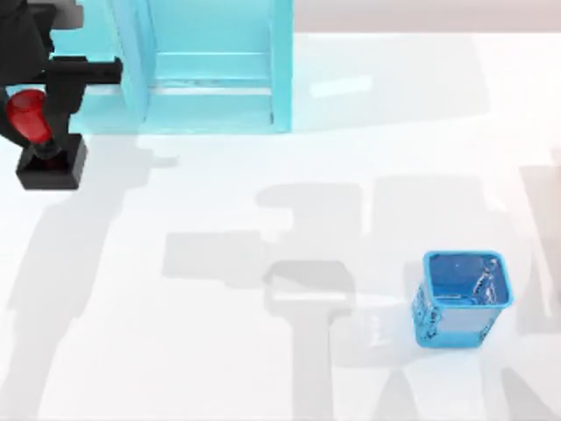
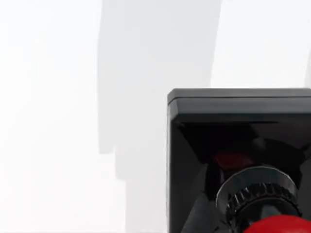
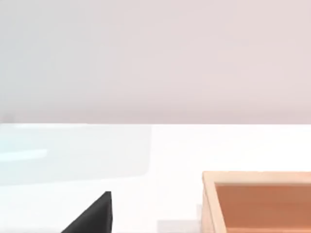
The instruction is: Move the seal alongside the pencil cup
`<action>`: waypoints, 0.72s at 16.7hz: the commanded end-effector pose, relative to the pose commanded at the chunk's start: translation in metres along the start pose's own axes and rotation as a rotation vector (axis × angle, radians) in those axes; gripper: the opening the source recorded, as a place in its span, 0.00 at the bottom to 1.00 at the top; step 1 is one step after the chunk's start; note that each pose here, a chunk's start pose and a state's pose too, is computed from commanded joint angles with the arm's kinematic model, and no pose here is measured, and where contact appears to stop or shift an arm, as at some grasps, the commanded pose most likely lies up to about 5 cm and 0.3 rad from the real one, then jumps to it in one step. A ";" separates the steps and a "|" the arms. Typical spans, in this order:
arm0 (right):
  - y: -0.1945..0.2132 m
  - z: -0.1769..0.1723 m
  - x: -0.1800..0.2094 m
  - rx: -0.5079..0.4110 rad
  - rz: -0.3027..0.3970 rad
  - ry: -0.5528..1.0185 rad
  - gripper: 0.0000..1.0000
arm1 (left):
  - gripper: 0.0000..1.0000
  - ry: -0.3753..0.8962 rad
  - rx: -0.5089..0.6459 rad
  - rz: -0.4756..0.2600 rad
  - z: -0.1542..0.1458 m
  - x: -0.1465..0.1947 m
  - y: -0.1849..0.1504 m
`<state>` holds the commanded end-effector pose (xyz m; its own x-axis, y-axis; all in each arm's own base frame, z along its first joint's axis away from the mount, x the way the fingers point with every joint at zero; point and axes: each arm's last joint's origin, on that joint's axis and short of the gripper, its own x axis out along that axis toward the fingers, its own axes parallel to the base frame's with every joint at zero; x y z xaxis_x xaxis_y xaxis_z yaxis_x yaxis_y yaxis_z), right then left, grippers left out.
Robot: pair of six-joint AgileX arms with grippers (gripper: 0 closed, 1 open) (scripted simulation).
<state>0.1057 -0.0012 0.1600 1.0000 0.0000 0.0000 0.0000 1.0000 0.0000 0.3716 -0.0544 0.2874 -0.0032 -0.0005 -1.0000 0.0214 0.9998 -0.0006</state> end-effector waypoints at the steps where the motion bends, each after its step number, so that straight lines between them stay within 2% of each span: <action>1: 0.000 0.000 0.000 0.000 0.000 0.000 1.00 | 0.00 -0.001 -0.001 0.000 0.001 0.000 -0.004; 3: 0.000 0.000 0.000 0.000 0.000 0.000 1.00 | 0.00 -0.004 -0.008 0.000 0.005 0.002 -0.024; 5: 0.000 0.000 0.000 0.000 0.000 0.000 1.00 | 0.00 -0.005 -0.013 0.001 0.009 0.006 -0.057; 9: 0.000 0.000 0.000 0.000 0.000 0.000 1.00 | 0.00 0.003 -0.010 0.004 0.000 0.022 -0.150; 12: 0.000 0.000 0.000 0.000 0.000 0.000 1.00 | 0.00 0.005 -0.005 0.005 -0.026 0.036 -0.224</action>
<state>0.1057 -0.0012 0.1600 1.0000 0.0000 0.0000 0.0000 1.0000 0.0000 0.3409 -0.2778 0.2520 -0.0082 0.0041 -1.0000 0.0161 0.9999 0.0039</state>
